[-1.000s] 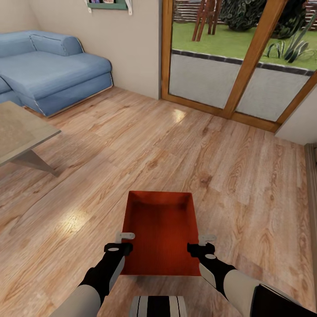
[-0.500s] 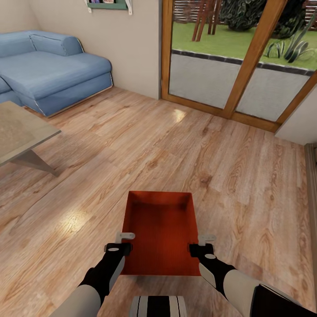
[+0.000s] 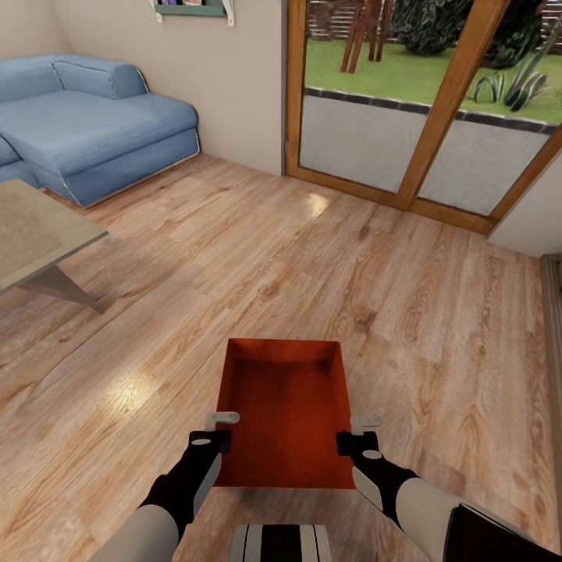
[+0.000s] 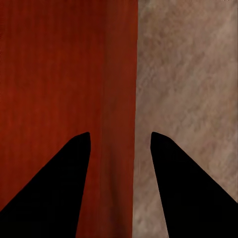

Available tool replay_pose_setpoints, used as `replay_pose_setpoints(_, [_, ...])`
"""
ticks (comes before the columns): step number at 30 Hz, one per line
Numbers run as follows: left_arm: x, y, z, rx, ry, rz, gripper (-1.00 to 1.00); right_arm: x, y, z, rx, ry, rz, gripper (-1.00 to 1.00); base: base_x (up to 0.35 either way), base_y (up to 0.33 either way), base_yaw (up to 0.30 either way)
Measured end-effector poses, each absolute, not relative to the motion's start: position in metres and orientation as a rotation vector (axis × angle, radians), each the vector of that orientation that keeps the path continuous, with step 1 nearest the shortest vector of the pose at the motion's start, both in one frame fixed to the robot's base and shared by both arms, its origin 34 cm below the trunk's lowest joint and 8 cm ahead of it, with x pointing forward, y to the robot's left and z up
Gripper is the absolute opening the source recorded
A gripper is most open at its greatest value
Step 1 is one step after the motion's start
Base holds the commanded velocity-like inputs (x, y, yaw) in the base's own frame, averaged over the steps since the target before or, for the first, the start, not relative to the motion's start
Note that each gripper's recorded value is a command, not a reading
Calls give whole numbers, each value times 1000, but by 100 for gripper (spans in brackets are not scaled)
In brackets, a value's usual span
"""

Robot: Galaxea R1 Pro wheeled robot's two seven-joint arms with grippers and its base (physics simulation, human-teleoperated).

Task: Move the two storage containers from the living room to the garage. In the garage, place one container on the floor and stack the other container on top of it (either order is fine).

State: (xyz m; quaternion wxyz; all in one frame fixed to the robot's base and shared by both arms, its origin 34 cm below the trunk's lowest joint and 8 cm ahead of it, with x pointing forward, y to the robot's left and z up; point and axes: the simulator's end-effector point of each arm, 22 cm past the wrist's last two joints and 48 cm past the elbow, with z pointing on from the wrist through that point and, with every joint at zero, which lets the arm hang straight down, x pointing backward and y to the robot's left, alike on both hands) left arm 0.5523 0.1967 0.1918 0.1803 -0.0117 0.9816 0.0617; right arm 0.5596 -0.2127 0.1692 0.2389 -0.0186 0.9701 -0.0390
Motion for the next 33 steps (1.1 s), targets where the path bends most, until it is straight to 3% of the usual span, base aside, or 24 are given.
replay_pose_setpoints(33, [568, 196, 244, -14, 2770, 166, -100, 570, -213, 219, -38, 2659, -101, -100, 0, 0, 0])
